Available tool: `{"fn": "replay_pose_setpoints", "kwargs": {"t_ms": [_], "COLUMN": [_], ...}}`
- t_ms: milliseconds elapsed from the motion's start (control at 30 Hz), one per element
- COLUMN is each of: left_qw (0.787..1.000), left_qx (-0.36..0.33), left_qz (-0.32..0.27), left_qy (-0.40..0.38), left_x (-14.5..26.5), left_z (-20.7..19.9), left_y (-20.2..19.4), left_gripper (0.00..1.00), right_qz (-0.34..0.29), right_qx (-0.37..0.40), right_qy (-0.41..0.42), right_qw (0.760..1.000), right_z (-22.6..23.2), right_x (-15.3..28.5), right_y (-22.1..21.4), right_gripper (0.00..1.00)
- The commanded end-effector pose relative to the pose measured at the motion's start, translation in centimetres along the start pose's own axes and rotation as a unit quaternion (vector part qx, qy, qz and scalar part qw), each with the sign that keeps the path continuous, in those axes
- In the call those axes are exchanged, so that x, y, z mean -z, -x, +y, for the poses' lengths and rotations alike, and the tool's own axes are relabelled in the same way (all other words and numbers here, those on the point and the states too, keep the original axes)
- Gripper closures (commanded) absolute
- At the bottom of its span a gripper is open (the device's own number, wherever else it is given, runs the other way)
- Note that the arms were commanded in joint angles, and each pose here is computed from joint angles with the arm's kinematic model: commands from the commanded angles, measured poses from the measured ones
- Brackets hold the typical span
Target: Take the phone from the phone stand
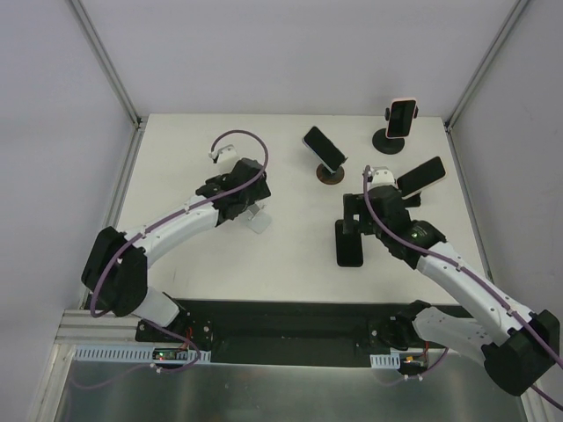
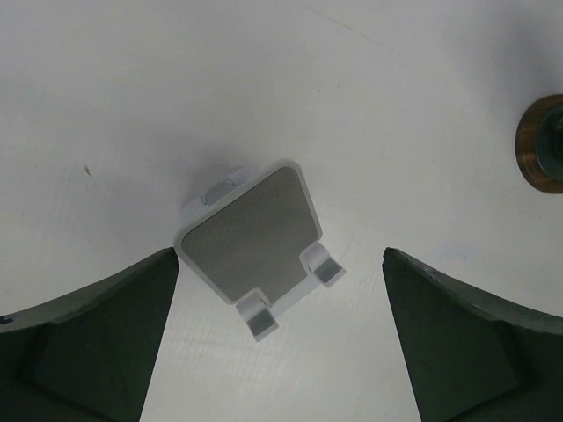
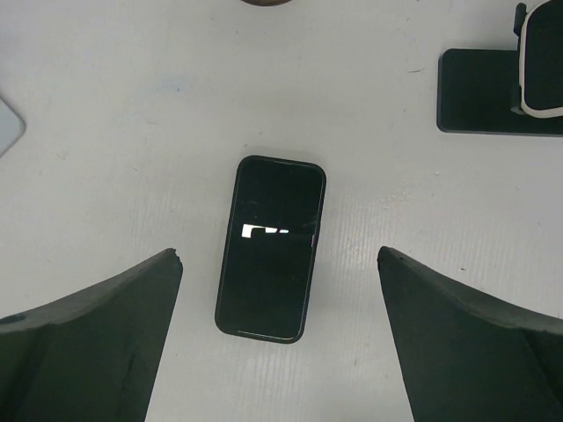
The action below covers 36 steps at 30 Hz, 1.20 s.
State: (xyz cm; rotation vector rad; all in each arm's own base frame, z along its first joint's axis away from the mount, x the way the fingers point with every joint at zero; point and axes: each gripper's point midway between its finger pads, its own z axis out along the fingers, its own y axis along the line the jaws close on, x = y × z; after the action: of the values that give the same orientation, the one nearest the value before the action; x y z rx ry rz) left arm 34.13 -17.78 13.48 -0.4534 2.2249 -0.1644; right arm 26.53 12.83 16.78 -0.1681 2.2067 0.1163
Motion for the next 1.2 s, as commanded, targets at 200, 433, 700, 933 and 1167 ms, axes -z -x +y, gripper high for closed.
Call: {"fn": "replay_pose_setpoints", "kwargs": {"t_ms": [200,433,700,933,1167], "left_qw": [0.994,0.994,0.994,0.991,0.988], "left_qx": [0.020,0.016,0.022,0.034,0.038], "left_qz": [-0.002,0.012,0.013,0.008,-0.003], "left_qy": [0.104,0.105,0.108,0.130,0.153], "left_x": [-2.1,-3.4,-4.2,-3.7,-2.3], "left_z": [1.3,0.1,0.0,3.3,8.6], "left_y": [-0.3,-0.7,-0.3,0.6,2.5], "left_gripper": [0.01,0.01,0.23,0.60,0.77], "right_qz": [-0.012,-0.002,0.004,0.001,0.004], "right_qx": [0.011,0.014,0.023,0.021,0.022], "right_qy": [-0.006,0.007,0.008,0.010,0.018], "right_qw": [1.000,1.000,1.000,1.000,1.000], "right_z": [-1.0,-0.6,-0.9,-0.9,-0.6], "right_x": [-0.7,-1.4,-1.4,-1.2,-1.2], "right_y": [0.0,-0.5,-1.1,-1.1,-1.1], "right_gripper": [0.04,0.04,0.04,0.04,0.04]}}
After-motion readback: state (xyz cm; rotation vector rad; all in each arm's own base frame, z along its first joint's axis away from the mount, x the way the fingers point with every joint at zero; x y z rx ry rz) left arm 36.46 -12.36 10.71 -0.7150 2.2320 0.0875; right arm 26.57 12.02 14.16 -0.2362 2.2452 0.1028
